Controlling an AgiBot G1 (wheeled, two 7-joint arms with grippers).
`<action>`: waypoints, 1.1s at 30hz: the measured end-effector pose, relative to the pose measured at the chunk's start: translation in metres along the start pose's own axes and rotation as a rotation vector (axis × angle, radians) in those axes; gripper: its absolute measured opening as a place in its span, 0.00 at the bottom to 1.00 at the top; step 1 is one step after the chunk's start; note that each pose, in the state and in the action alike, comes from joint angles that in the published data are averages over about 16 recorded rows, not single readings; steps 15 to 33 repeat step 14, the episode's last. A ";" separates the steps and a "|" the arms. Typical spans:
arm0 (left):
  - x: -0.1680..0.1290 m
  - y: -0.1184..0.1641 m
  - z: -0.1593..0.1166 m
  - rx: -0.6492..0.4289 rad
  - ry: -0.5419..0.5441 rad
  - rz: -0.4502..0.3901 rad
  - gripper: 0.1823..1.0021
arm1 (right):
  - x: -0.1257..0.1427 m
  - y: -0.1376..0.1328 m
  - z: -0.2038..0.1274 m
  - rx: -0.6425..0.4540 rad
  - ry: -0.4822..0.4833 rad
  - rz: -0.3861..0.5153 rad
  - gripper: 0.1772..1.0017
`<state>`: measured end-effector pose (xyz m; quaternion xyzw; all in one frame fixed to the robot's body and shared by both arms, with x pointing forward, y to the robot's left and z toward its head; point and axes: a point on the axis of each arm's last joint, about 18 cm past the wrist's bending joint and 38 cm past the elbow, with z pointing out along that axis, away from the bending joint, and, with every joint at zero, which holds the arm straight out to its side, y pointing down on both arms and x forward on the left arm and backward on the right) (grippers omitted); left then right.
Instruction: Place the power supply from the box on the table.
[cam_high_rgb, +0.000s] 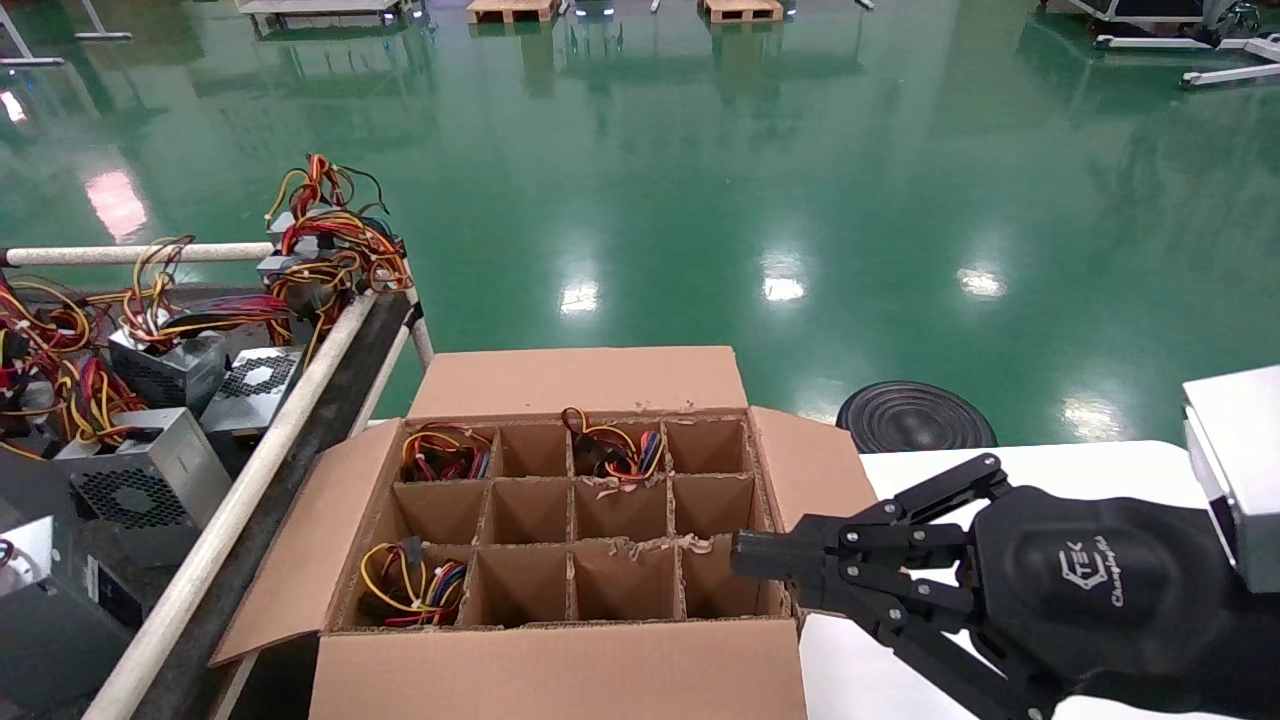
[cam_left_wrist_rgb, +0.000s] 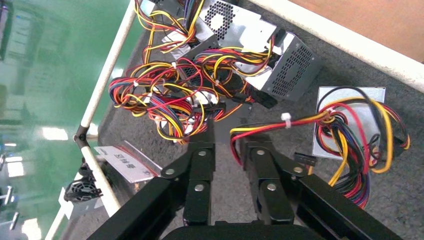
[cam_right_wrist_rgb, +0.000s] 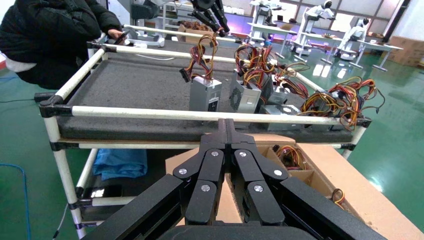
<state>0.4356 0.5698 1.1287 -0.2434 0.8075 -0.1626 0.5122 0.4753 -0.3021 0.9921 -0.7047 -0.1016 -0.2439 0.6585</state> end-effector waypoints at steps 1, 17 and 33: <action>0.001 0.000 0.000 -0.001 -0.001 -0.003 0.07 | 0.000 0.000 0.000 0.000 0.000 0.000 0.02; 0.004 0.003 0.001 -0.011 -0.017 -0.029 0.17 | 0.000 0.000 0.000 0.000 0.000 0.000 0.02; 0.004 0.003 0.001 -0.011 -0.017 -0.029 0.17 | 0.000 0.000 0.000 0.000 0.000 0.000 0.02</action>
